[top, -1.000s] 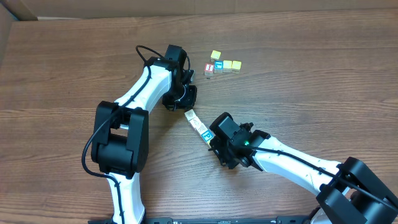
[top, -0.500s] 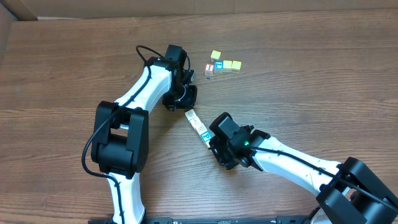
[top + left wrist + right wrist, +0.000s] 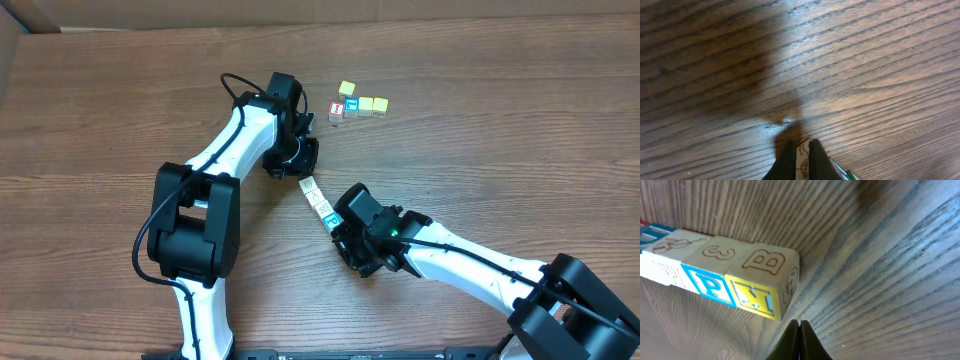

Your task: Flip 5 blocks

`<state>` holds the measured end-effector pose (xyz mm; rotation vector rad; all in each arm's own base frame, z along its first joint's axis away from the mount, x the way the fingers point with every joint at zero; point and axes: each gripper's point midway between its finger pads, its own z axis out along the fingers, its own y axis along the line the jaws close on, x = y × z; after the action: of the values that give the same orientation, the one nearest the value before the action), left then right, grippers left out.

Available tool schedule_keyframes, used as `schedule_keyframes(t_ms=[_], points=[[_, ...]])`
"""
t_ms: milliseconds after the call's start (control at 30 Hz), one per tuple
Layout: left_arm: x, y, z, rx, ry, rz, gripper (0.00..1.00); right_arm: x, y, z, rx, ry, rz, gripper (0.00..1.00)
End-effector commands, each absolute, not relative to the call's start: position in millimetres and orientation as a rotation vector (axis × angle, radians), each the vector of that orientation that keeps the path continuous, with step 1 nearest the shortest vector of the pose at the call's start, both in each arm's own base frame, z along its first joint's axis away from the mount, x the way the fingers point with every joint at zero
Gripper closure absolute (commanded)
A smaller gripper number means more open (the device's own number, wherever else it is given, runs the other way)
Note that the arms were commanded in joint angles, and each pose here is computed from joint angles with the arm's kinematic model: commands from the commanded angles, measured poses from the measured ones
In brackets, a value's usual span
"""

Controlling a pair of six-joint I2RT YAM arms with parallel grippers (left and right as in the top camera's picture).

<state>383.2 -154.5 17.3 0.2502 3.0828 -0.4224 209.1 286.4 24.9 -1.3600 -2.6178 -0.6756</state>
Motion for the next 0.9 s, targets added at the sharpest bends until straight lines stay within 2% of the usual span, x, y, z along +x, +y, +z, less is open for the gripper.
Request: schedule_keyframes(t_ms=[0, 167, 367, 467, 633, 667, 767, 833, 867], points=[[384, -161, 19, 0.265, 3.082, -0.451, 0.96, 209, 294, 30, -1.256, -2.660, -0.712, 0.96], [395, -160, 28, 0.247, 3.057, -0.421, 0.96, 219, 304, 43, -1.133, -2.732, -0.787, 0.96], [408, -155, 38, 0.178, 3.032, -0.386, 0.96, 254, 317, 90, -0.643, -3.030, -0.907, 0.96], [420, -148, 55, 0.057, 3.017, -0.393, 0.96, 277, 293, 116, -0.475, -3.171, -0.793, 0.96], [454, -105, 111, -0.356, 2.932, -0.417, 0.96, 311, 250, 171, -0.081, -3.326, -0.679, 0.96], [456, -98, 117, -0.389, 2.919, -0.417, 0.96, 313, 245, 175, -0.025, -3.339, -0.665, 0.94], [462, -60, 140, -0.527, 2.870, -0.411, 0.96, 313, 242, 177, 0.140, -3.350, -0.643, 0.79], [457, -33, 147, -0.615, 2.860, -0.399, 0.96, 310, 251, 170, 0.275, -3.339, -0.624, 0.62], [455, -26, 147, -0.639, 2.861, -0.395, 0.96, 309, 257, 165, 0.327, -3.332, -0.619, 0.58]])
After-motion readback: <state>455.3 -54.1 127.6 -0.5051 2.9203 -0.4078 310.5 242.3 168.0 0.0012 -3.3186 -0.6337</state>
